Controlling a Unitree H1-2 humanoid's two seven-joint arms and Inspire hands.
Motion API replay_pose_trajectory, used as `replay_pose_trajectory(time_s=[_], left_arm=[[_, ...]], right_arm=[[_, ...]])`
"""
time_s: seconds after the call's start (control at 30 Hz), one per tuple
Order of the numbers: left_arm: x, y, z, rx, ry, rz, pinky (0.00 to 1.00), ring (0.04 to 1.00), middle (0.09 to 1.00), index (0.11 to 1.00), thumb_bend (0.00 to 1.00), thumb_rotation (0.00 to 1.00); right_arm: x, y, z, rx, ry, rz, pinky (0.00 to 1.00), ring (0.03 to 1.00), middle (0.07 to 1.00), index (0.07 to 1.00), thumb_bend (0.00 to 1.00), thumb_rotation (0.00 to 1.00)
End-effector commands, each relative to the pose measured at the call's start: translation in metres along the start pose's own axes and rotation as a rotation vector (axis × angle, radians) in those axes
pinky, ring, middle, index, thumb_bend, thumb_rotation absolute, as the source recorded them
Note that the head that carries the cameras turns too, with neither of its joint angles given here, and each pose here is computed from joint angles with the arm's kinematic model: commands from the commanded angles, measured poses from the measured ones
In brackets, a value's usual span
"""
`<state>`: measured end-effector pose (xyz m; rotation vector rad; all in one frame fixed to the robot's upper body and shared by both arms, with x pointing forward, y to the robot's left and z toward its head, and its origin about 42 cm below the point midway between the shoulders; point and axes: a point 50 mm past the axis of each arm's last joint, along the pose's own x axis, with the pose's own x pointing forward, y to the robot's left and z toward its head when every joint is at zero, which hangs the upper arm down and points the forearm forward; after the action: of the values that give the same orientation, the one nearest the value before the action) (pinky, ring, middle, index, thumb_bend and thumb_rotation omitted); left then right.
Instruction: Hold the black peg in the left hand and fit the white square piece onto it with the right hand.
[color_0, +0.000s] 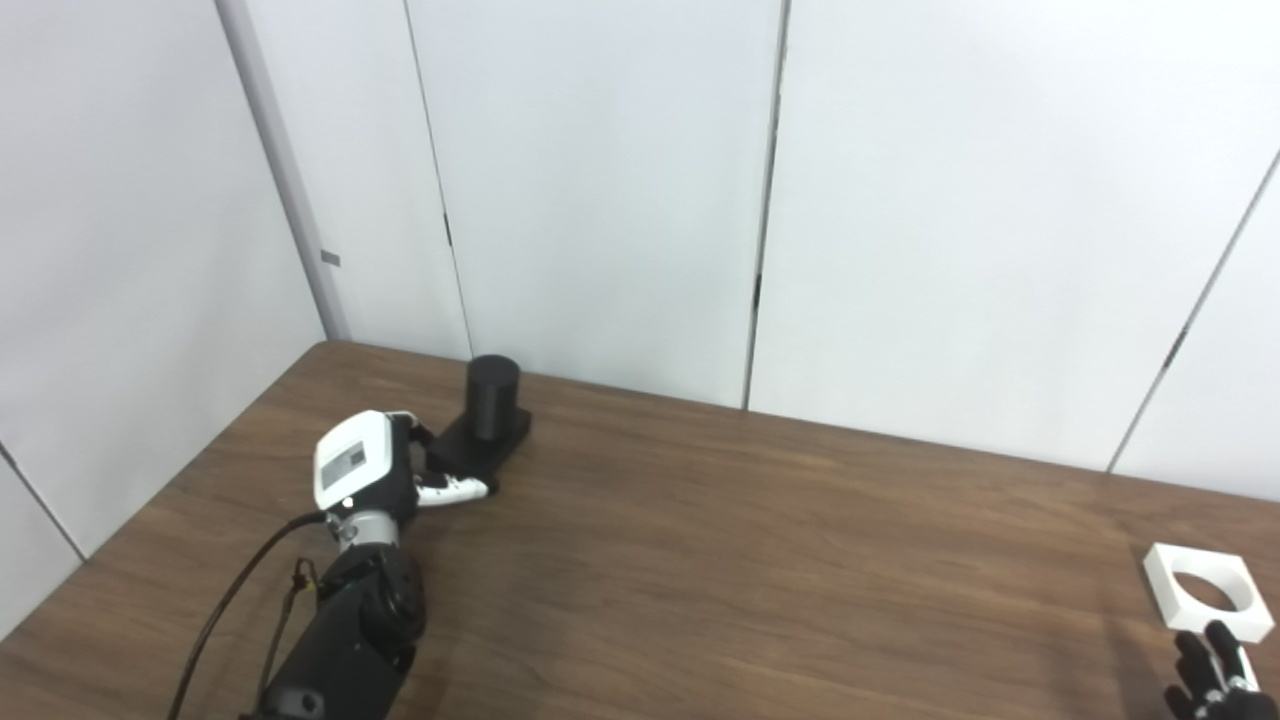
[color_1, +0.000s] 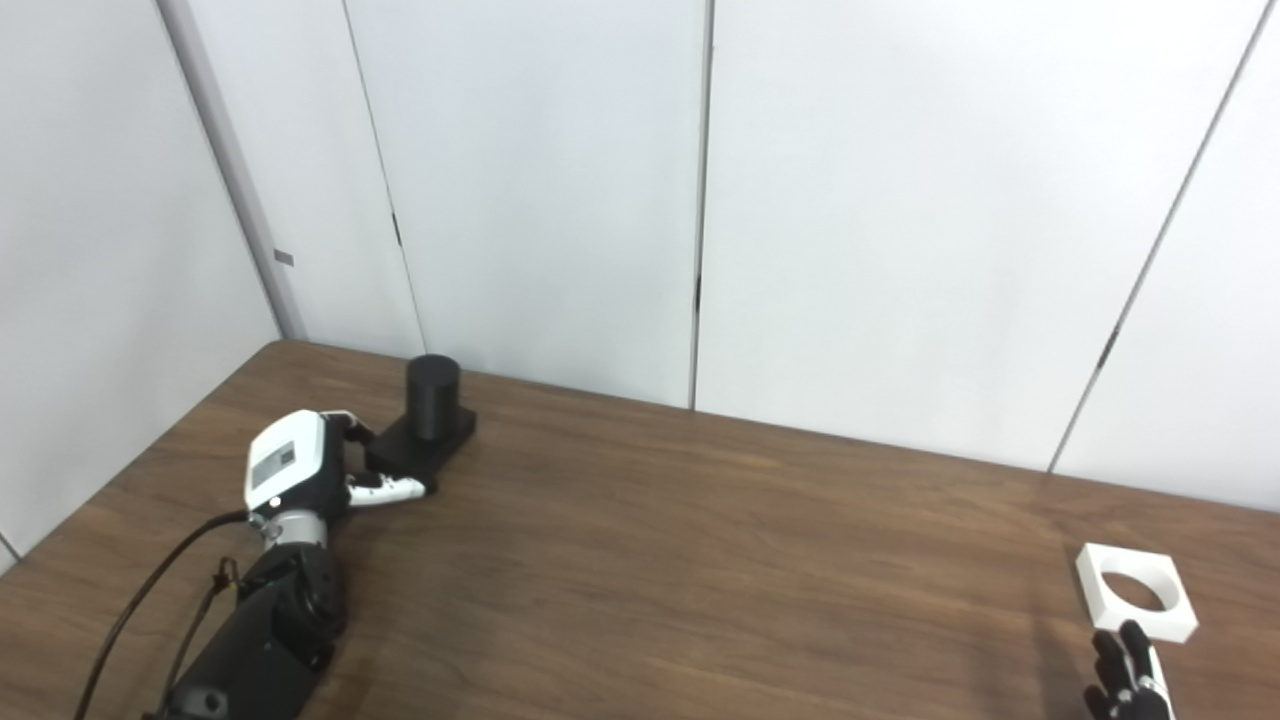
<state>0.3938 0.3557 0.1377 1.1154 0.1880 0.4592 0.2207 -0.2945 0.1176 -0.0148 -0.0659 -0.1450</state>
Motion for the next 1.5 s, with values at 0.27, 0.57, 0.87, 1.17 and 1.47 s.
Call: replay_pose_trajectory(time_s=[0.27, 0.57, 0.87, 1.17, 1.47], left_arm=[[-0.039, 0.014, 0.018, -0.073, -0.089, -0.035, 0.63, 0.734, 0.721, 0.487, 0.51, 0.06], [-0.084, 0.01, 0.007, -0.187, -0.187, -0.215, 0.66, 0.783, 0.763, 0.489, 0.5, 0.05], [-0.145, 0.002, 0.01, -0.256, -0.421, -0.445, 0.73, 0.819, 0.789, 0.489, 0.5, 0.04], [-0.174, -0.006, 0.019, -0.285, -0.63, -0.616, 0.74, 0.835, 0.789, 0.487, 0.51, 0.05], [-0.189, -0.018, 0.03, -0.224, -0.776, -0.738, 0.72, 0.841, 0.795, 0.488, 0.51, 0.04]], right_arm=[[-0.028, 0.003, -0.001, -0.004, 0.011, -0.002, 1.0, 1.0, 0.967, 1.0, 0.5, 1.0], [-0.028, 0.011, 0.005, -0.04, 0.01, -0.002, 1.0, 1.0, 0.953, 1.0, 0.5, 1.0], [-0.028, 0.016, 0.005, -0.05, 0.019, -0.001, 1.0, 1.0, 0.945, 1.0, 0.47, 1.0], [-0.029, 0.03, 0.008, -0.045, 0.032, -0.025, 1.0, 0.986, 0.914, 1.0, 0.47, 1.0], [-0.026, 0.04, 0.015, -0.013, 0.034, -0.031, 1.0, 0.99, 0.914, 1.0, 0.52, 1.0]])
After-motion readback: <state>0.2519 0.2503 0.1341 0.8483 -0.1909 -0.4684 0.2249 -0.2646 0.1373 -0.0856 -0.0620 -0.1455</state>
